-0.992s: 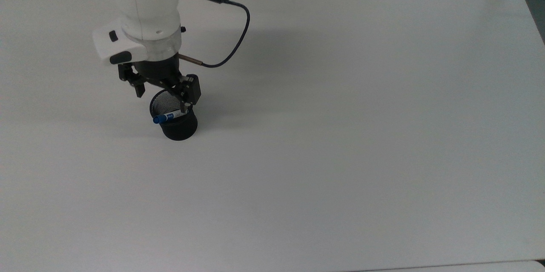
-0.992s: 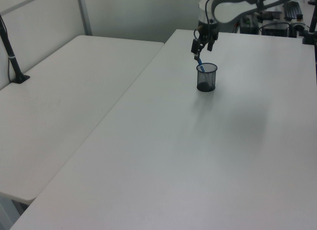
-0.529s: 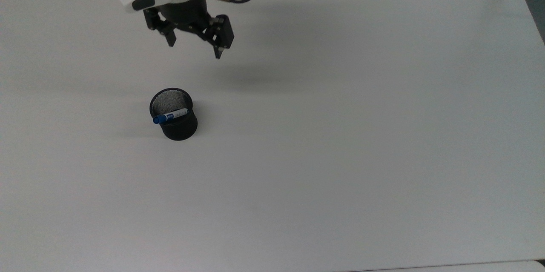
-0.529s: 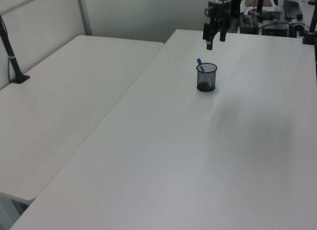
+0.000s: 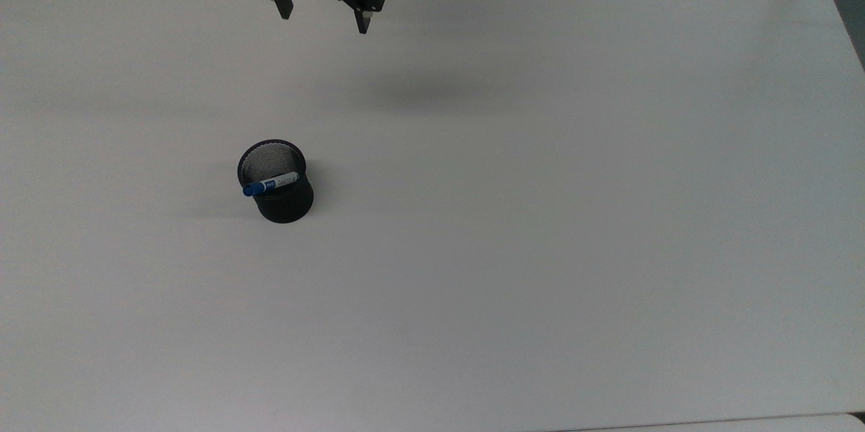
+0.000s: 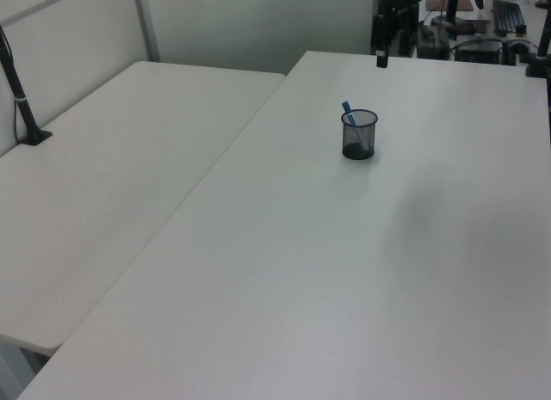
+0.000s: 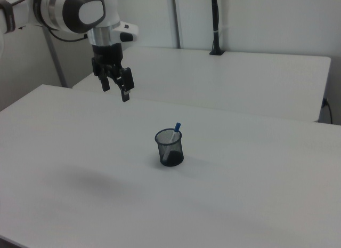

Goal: Insert the marker

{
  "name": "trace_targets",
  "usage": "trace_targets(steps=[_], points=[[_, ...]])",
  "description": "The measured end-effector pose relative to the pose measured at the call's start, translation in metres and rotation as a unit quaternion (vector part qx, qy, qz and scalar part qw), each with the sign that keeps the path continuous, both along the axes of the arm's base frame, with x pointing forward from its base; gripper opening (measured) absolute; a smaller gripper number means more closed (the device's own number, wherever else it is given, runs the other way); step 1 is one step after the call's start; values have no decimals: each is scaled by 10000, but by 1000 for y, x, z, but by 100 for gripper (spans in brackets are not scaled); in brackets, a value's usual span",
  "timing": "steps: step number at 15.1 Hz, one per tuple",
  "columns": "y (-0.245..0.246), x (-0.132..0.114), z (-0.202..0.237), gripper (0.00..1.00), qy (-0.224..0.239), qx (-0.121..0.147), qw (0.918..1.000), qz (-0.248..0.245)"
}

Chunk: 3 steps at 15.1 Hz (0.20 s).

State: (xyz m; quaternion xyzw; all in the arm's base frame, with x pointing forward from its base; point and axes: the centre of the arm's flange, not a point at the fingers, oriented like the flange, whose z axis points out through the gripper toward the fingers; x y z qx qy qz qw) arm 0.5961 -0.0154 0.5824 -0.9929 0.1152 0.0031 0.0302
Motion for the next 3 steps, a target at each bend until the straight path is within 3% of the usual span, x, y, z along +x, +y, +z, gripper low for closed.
trace_targets(steps=[3], points=[[-1, -1, 1, 100, -4, 1, 10000, -3]])
